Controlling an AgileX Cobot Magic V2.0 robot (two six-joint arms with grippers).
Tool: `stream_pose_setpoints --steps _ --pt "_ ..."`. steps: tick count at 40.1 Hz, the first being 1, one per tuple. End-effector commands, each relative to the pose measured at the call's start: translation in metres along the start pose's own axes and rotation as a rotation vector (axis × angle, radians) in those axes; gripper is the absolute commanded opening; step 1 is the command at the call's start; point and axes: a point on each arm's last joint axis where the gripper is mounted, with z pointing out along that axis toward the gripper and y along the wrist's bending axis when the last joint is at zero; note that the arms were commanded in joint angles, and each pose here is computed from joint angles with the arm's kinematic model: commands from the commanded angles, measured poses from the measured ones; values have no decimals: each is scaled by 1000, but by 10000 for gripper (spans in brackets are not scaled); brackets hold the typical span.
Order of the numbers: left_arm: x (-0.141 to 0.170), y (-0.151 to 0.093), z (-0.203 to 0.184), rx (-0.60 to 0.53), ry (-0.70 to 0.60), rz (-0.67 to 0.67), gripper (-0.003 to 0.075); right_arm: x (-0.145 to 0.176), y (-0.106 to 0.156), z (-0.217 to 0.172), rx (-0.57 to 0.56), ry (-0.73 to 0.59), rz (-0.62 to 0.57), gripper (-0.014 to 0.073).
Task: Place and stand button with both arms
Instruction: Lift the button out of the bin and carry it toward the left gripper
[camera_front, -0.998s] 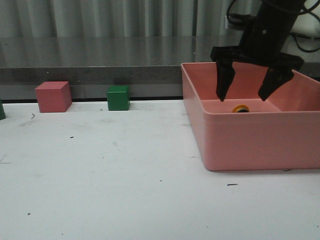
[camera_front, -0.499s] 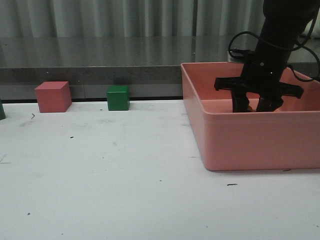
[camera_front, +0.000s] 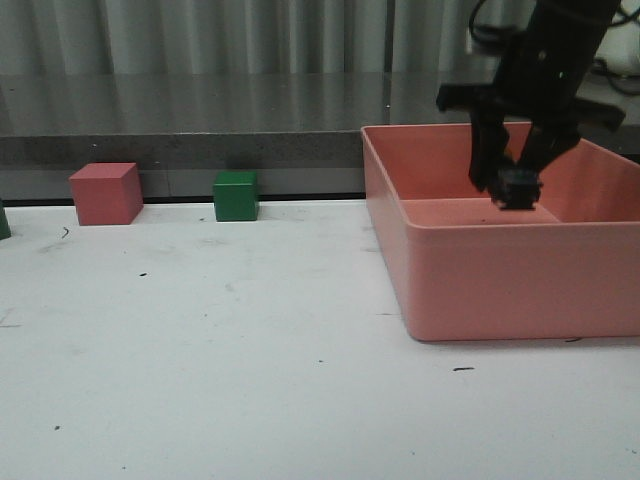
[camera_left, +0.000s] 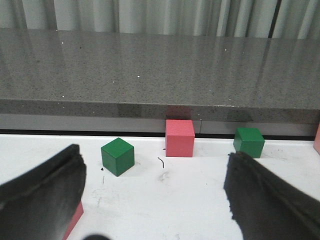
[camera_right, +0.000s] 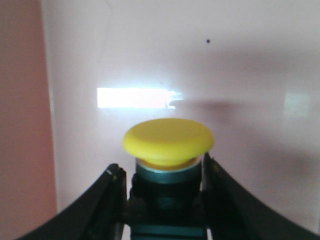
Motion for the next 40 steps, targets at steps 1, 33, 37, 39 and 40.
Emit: stream_pose_setpoints --steps 1,33,37,39,40 --pt "-19 -1 -1 4 -106 -12 545 -6 20 -74 -53 -179 -41 170" --pt "-19 -1 -1 4 -106 -12 545 90 283 -61 -513 -67 -377 170" --pt "-19 -1 -1 4 -106 -12 545 86 285 -38 -461 -29 -299 170" --pt "-19 -1 -1 4 -106 -12 545 86 283 -26 -415 -19 -248 170" --pt "-19 -1 -1 4 -106 -12 545 85 282 -21 -392 -18 -229 170"
